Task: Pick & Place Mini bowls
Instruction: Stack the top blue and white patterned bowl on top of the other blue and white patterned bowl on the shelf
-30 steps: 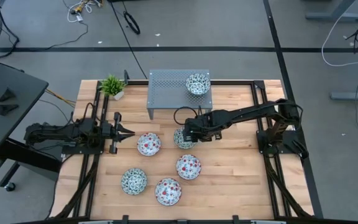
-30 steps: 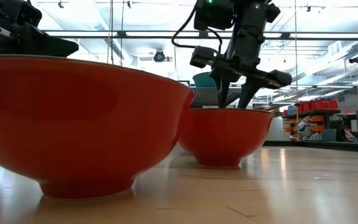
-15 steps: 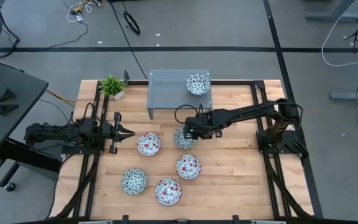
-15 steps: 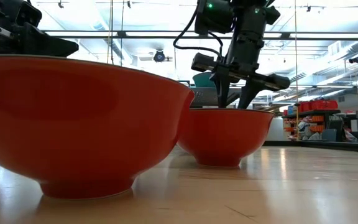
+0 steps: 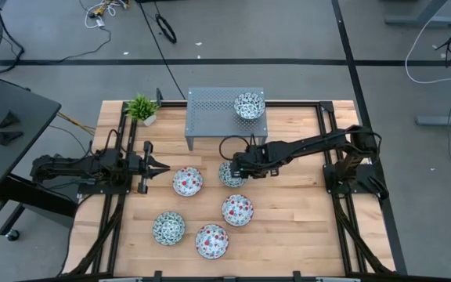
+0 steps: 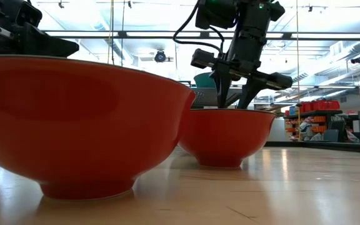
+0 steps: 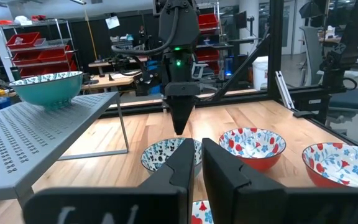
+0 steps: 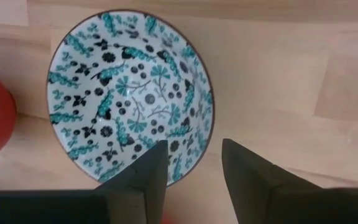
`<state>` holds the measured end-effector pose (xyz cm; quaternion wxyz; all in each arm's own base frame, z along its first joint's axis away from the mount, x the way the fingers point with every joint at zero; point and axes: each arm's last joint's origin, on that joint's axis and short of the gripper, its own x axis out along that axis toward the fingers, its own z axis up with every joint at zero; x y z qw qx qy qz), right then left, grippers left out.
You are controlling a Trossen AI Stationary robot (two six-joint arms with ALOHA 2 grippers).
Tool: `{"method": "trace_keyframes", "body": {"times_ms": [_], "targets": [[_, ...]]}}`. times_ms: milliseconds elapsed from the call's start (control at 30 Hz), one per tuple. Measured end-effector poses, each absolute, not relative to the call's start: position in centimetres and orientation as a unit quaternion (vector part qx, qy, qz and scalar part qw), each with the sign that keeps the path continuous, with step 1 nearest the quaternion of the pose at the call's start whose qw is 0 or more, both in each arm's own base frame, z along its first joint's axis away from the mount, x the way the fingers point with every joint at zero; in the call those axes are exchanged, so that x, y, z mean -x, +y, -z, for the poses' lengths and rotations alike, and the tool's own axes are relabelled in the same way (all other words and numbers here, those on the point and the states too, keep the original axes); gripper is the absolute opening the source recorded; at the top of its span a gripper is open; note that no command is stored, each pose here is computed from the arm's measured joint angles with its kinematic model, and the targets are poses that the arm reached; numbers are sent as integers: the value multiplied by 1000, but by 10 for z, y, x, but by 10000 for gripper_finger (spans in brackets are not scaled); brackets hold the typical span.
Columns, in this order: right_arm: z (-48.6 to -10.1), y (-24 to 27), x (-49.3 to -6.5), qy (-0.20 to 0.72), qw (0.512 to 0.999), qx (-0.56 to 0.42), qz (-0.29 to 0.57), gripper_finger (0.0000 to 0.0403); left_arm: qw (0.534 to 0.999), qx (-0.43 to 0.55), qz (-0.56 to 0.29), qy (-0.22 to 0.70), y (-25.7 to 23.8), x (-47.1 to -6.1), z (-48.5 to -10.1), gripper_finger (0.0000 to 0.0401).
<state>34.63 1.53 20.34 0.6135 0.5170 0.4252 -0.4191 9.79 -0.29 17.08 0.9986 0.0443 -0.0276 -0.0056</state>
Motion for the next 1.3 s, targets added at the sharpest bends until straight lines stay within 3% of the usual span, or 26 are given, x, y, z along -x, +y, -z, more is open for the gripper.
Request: {"method": "trace_keyframes", "body": {"times_ms": [633,1300], "targets": [[-207,42,-354,317,582,-600,448,153,999,-44,6,-28,-3,-98,-171,37],[-206,52,-349,313,560,-608,468,153,999,-44,6,-28,-3,-98,-171,37]]}}
